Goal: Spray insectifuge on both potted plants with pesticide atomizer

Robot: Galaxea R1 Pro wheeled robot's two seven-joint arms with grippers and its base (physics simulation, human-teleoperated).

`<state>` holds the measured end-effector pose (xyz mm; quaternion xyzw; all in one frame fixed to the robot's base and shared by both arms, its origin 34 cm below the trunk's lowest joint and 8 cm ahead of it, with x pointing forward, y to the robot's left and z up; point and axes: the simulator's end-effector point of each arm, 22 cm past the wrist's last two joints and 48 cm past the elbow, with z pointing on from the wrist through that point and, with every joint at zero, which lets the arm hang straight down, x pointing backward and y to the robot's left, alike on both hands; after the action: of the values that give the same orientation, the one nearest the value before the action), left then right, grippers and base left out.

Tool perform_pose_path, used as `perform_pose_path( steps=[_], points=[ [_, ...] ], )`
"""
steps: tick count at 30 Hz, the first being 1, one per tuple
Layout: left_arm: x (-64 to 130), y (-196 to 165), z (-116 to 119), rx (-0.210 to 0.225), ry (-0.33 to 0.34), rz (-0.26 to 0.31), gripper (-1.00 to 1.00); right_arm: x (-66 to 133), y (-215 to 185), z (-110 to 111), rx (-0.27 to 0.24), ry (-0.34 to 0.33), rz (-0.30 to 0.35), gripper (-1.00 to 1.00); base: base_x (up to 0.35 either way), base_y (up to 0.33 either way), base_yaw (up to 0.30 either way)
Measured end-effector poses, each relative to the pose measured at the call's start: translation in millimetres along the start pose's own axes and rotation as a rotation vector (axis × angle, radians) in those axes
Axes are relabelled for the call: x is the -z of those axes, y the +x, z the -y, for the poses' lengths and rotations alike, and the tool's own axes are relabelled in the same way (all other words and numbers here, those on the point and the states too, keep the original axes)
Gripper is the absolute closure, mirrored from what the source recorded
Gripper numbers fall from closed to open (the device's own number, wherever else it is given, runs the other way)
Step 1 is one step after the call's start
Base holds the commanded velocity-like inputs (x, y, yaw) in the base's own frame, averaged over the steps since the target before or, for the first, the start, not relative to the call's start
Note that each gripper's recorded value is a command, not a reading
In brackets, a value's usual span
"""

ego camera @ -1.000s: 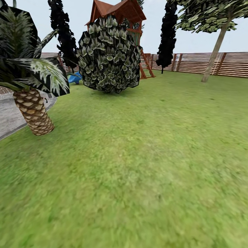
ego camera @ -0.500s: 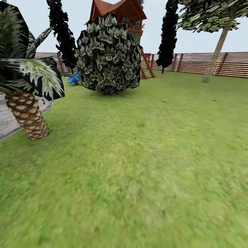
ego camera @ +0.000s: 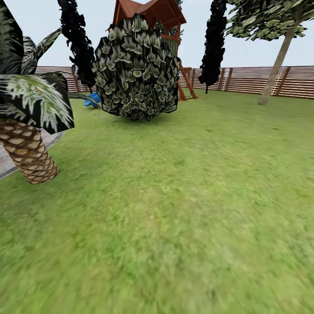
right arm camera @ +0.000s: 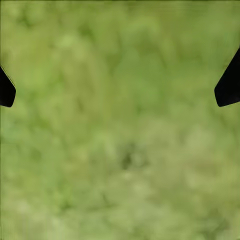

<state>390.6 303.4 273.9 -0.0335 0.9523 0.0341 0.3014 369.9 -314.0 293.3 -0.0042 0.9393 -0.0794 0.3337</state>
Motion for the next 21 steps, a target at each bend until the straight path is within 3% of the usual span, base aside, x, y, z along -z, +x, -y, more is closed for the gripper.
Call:
perform_pose_path(
  steps=[21],
  points=[
    [0.0,0.1,0.4,-0.001,0.001,0.000,-1.00,-0.1,-0.4,-0.1,0.000,0.000,0.001,-1.00,0.339,0.000,0.000]
  ],
)
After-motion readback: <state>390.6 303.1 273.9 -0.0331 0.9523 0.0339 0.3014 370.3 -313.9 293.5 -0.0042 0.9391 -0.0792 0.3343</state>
